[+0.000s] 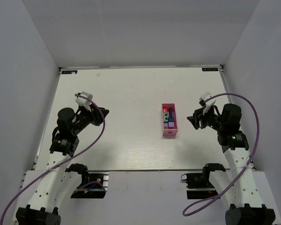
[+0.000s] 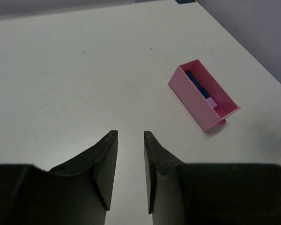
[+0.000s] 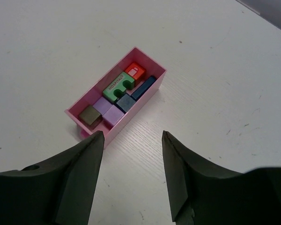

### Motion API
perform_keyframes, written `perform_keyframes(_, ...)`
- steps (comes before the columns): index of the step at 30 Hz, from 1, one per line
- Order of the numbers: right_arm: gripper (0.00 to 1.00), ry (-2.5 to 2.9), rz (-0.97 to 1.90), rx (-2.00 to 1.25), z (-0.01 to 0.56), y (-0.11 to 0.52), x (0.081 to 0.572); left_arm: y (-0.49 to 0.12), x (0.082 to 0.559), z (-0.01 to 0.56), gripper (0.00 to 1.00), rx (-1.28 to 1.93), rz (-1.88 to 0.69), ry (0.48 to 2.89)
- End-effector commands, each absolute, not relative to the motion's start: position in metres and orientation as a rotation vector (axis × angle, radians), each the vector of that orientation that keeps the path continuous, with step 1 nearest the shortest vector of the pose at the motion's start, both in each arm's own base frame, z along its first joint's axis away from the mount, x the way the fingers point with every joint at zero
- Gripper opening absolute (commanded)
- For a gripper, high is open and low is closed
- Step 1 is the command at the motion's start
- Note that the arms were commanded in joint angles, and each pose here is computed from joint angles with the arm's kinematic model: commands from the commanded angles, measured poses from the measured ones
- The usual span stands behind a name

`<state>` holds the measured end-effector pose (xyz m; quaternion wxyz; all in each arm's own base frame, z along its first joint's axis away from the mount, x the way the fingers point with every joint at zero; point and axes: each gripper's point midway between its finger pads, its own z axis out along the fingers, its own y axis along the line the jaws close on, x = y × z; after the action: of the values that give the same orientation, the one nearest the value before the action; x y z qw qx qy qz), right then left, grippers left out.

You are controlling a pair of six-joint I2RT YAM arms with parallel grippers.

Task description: Build the wood block tower

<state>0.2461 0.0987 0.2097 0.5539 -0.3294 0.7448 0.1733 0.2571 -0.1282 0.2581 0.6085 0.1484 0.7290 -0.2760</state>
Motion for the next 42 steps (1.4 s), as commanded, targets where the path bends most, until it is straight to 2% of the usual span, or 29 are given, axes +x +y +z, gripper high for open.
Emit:
perform_keyframes(1,0.58,1.79,0.342,-0.68,0.233,0.087,0.268,-0.128,0.27,0.244,0.41,0.289,-0.641,1.814)
perform_keyframes(2,0.58,1.807,0.338,-0.664,0.232,0.085,0.272,-0.125,0.274,0.239,0.41,0.269,-0.625,1.848)
perform_keyframes(5,0.56,1.897,0.376,-0.613,0.227,0.084,0.293,-0.12,0.287,0.23,0.54,0.235,-0.58,1.933)
perform_keyframes(9,0.56,1.983,0.445,-0.575,0.214,0.091,0.31,-0.125,0.297,0.217,0.59,0.223,-0.596,2.022)
perform_keyframes(11,0.54,2.074,0.504,-0.567,0.189,0.101,0.318,-0.129,0.301,0.204,0.62,0.228,-0.605,2.079)
perform_keyframes(16,0.53,2.218,0.525,-0.581,0.153,0.123,0.331,-0.142,0.305,0.185,0.63,0.263,-0.603,2.153)
perform_keyframes(28,0.53,2.337,0.347,-0.632,0.111,0.147,0.362,-0.151,0.321,0.177,0.67,0.328,-0.41,2.214)
perform_keyframes(42,0.39,2.441,0.253,-0.705,0.074,0.152,0.351,-0.155,0.316,0.181,0.68,0.341,-0.43,2.179)
